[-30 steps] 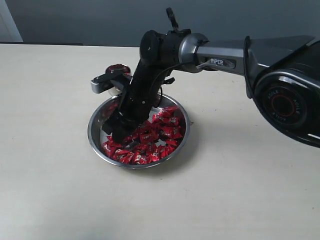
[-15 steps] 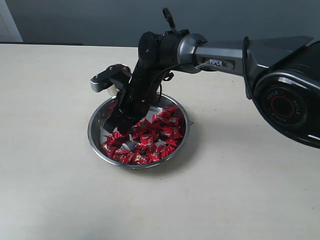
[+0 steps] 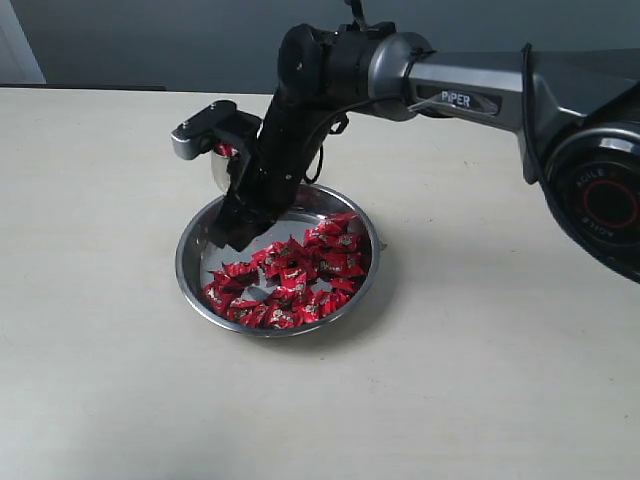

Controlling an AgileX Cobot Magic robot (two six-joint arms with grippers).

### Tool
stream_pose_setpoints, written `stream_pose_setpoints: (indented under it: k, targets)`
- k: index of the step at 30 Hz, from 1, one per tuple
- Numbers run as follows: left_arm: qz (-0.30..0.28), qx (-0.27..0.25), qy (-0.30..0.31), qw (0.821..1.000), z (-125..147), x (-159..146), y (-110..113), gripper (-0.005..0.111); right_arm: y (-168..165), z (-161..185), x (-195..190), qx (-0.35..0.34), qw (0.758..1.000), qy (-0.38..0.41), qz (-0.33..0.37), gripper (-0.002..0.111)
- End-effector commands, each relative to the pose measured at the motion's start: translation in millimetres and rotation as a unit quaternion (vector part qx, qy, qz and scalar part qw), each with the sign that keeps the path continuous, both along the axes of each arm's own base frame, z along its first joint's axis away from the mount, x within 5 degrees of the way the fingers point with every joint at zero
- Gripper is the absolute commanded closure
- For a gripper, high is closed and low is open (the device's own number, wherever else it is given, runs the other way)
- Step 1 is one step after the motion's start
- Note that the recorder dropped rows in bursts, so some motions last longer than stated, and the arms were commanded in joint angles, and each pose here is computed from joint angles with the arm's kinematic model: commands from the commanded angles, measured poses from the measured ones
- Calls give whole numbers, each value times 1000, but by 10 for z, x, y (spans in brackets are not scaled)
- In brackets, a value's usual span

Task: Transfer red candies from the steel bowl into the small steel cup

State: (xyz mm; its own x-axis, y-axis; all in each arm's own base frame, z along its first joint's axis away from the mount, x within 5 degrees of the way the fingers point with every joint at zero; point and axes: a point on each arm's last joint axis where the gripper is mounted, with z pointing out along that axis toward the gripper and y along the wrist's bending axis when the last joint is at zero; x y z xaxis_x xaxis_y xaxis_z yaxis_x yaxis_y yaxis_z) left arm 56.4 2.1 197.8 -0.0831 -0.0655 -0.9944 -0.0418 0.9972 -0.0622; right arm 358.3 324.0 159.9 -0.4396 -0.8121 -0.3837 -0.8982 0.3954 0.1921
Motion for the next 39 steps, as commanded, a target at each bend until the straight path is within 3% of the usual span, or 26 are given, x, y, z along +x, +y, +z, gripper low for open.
stream_pose_setpoints:
  k: [1,28,39]
  targets:
    - [1,-2,-5,1000,5,-3,1,106,-2,-113,-3,-8,1000,16,10,62]
    - [1,-2,-5,1000,5,-3,1,106,48,-413,30,-4,1000,28,-7,61]
    - [1,-2,-5,1000,5,-3,1,106,56,-411,49,0,1000,20,-11,106]
